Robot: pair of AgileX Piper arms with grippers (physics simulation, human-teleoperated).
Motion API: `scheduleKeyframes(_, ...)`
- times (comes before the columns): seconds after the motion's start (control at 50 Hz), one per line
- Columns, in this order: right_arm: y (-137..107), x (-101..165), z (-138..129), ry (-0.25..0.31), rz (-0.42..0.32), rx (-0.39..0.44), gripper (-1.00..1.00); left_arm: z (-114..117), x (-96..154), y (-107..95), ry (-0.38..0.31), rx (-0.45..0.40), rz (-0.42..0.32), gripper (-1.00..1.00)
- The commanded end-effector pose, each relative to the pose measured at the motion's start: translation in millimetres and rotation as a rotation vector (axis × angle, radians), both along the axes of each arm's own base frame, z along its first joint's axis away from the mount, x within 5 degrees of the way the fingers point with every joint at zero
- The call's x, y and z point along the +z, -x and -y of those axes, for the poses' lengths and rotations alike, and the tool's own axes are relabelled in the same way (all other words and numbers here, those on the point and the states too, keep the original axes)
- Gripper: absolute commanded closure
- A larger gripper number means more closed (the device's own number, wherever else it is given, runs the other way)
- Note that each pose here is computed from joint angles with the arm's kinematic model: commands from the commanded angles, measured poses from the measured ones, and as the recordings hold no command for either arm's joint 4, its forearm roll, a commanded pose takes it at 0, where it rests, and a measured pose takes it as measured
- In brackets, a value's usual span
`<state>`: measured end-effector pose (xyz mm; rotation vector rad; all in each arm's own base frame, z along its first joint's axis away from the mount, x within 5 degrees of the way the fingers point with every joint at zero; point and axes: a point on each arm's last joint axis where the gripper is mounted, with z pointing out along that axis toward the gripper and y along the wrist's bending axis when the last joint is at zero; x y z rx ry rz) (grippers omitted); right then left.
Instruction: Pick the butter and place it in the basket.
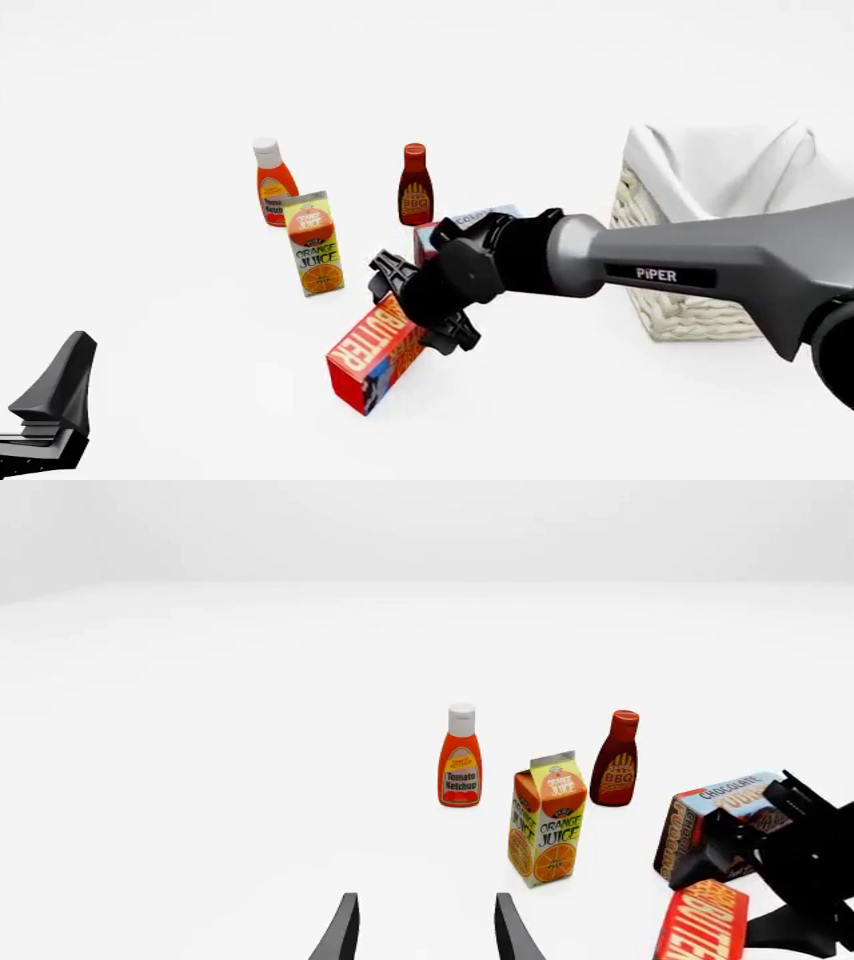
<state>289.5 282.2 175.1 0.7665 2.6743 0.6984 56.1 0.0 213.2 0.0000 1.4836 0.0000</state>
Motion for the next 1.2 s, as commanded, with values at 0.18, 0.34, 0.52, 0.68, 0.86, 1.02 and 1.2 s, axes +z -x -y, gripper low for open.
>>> scheduleKeyframes(0.18, 9, 6, 12, -0.015, 0.022, -0.004, 1.0, 0, 0, 0, 0.0, 0.0, 0.0, -1.0)
scheduleKeyframes(0.34, 13, 28, 30, -0.028, 0.053, -0.012, 1.0, 0, 0, 0, 0.0, 0.0, 0.0, -1.0)
scheduleKeyframes(0.52, 16, 44, 43, -0.038, 0.08, -0.021, 1.0, 0, 0, 0, 0.0, 0.0, 0.0, -1.0)
scheduleKeyframes(0.68, 19, 53, 53, -0.045, 0.095, -0.03, 1.0, 0, 0, 0, 0.0, 0.0, 0.0, -1.0)
scheduleKeyframes(0.86, 22, 64, 77, -0.042, 0.116, -0.061, 1.0, 0, 0, 0, 0.0, 0.0, 0.0, -1.0)
scheduleKeyframes(1.02, 26, 91, 96, -0.068, 0.162, -0.091, 1.0, 0, 0, 0, 0.0, 0.0, 0.0, -1.0)
scheduleKeyframes(1.2, 37, 110, 106, -0.087, 0.194, -0.097, 1.0, 0, 0, 0, 0.0, 0.0, 0.0, -1.0)
